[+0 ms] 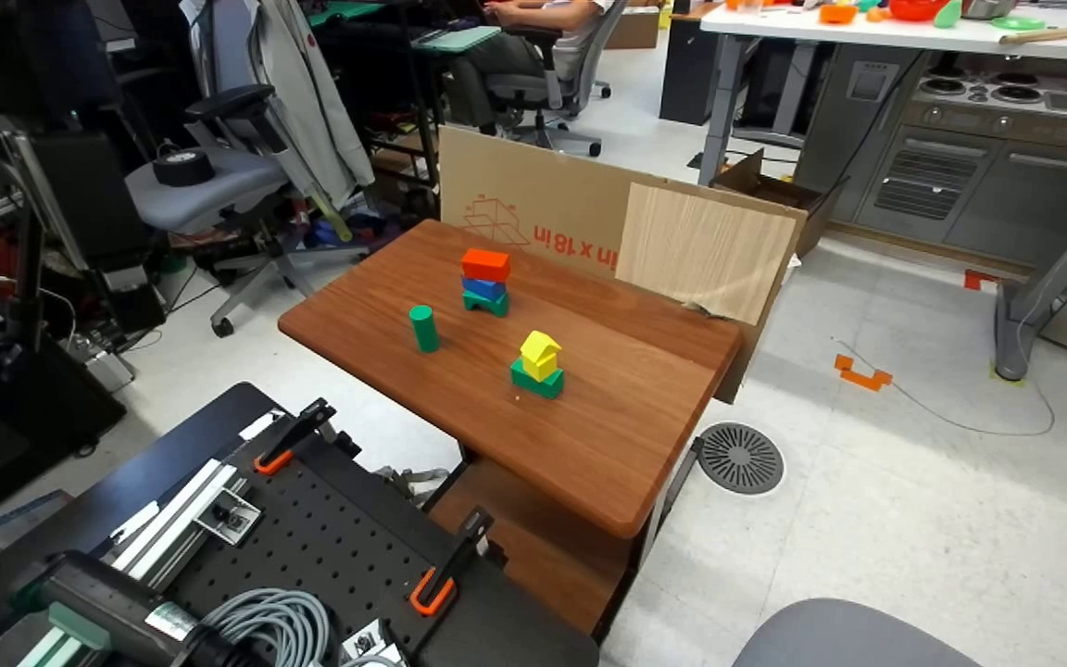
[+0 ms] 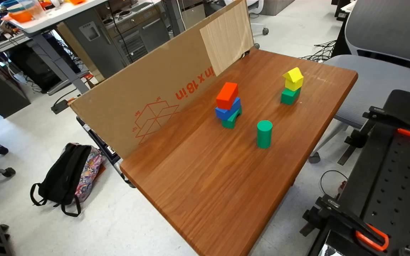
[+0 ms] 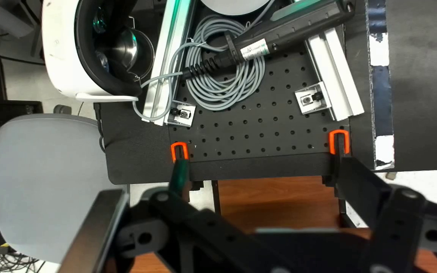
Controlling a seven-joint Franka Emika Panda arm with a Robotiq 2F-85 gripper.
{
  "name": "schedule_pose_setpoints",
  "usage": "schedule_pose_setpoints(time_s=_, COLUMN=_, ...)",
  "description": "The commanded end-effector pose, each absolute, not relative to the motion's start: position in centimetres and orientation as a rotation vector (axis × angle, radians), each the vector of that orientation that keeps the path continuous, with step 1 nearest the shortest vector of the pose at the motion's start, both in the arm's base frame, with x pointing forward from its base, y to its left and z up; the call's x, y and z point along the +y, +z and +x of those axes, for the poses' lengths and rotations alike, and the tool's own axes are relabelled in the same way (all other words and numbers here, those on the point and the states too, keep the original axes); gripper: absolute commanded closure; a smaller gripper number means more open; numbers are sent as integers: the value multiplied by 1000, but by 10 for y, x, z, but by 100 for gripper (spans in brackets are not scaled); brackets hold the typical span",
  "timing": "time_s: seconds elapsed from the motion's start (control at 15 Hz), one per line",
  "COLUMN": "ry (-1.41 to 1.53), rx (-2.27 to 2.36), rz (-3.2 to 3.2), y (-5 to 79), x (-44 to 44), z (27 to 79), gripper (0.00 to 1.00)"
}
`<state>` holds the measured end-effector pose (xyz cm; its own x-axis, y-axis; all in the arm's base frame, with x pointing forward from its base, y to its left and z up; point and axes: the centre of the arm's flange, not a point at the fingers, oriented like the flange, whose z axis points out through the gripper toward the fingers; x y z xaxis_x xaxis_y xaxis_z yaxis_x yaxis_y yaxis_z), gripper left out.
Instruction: Move the green cylinder to the right side of the table
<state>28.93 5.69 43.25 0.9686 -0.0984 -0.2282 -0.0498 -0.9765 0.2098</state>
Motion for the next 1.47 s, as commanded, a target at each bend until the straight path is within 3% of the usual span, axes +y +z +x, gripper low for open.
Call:
schedule_pose_setpoints(time_s=0.0, ry=-353, rx=-111, rz=2914, y=432, x=57, z=289, gripper=0)
schedule_pose_setpoints(time_s=0.93, ry=-376, rx=-109, rz=2899, y=428, x=65, z=290, gripper=0)
schedule_pose_setpoints(time_s=1.4, ry=-325, rx=-193, rz=2899, y=364, x=69, z=349, gripper=0)
